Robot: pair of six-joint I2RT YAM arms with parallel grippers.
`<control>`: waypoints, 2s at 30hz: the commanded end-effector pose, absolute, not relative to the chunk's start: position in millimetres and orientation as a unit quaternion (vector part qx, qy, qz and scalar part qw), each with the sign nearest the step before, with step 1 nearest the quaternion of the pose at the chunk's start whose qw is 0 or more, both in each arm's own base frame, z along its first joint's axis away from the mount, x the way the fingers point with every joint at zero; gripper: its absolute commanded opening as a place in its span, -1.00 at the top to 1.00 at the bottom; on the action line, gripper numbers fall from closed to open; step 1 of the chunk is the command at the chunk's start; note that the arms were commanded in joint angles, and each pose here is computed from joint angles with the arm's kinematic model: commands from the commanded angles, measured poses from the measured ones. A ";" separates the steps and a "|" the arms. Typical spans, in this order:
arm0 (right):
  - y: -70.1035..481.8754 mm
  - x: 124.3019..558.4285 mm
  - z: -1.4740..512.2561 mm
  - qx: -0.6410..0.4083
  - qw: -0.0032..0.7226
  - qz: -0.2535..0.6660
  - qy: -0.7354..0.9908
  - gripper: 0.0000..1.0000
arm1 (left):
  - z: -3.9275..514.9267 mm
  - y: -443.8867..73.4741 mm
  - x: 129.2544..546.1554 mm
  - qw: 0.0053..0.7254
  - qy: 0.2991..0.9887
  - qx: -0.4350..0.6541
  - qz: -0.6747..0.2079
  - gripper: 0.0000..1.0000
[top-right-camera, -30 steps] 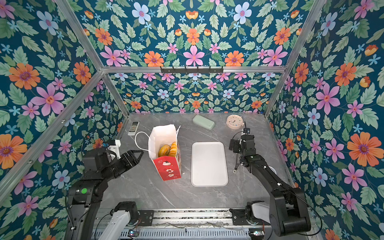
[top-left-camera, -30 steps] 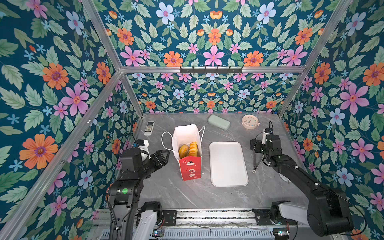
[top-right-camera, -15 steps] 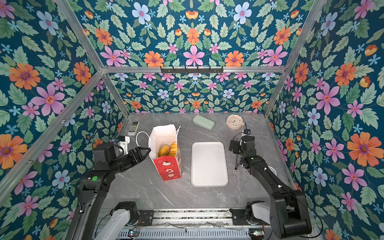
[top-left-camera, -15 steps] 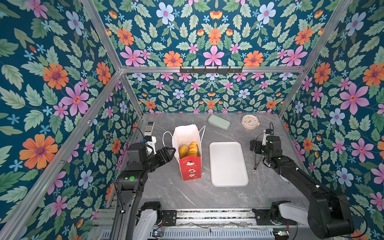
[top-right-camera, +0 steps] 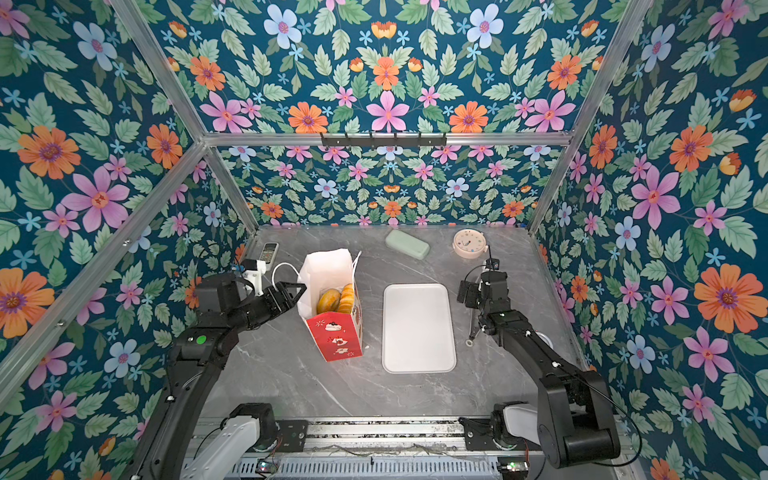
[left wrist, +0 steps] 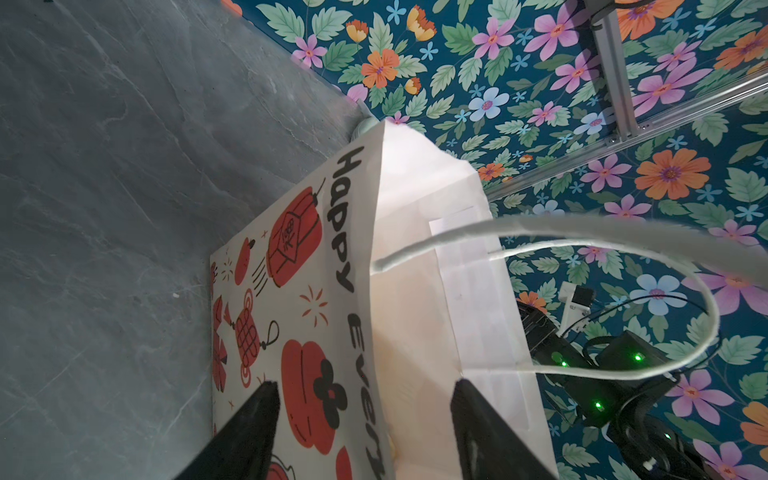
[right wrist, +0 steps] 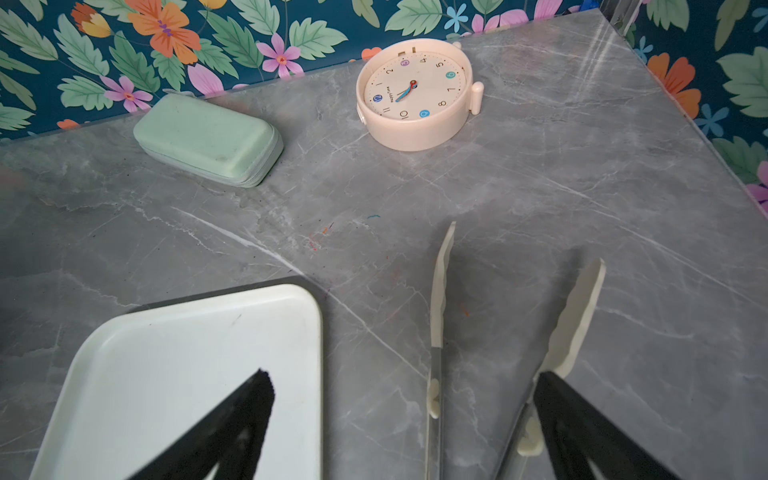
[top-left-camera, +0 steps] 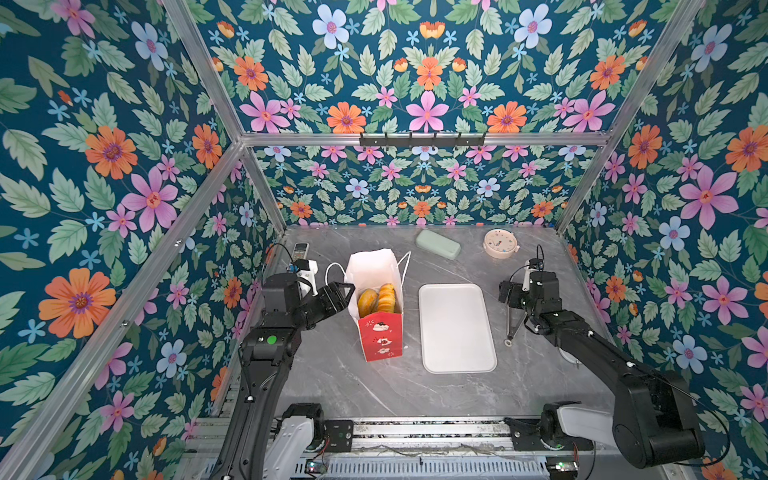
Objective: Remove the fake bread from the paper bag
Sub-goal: 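Move the left gripper to the paper bag's top edge and grasp it, then tilt the bag toward the tray with left gripper while right lowers to tongs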
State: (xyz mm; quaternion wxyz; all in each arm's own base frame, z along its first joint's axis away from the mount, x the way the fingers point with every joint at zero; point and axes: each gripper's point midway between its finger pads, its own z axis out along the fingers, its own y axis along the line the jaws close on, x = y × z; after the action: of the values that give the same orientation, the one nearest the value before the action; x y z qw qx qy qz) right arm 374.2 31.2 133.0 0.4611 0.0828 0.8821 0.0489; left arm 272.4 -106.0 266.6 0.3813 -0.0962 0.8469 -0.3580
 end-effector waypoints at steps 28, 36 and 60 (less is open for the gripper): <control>33.9 378.5 133.8 0.085 0.463 0.058 0.880 -0.98 | 263.9 -123.4 315.3 0.396 0.882 -0.059 -0.249 1.00; 35.0 378.1 133.2 0.084 0.461 0.061 0.881 -0.98 | 292.0 -127.2 361.2 0.424 0.885 -0.001 -0.193 1.00; 33.6 373.8 142.6 0.082 0.476 0.060 0.873 -0.98 | 342.7 -118.6 520.8 0.446 0.863 0.232 -0.047 1.00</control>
State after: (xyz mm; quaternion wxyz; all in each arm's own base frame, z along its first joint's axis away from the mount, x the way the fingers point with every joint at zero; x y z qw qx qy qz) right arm 372.7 33.6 136.2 0.4653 0.0805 0.8796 0.0574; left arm 521.3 -113.1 340.7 0.4532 0.1670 0.8734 -0.0627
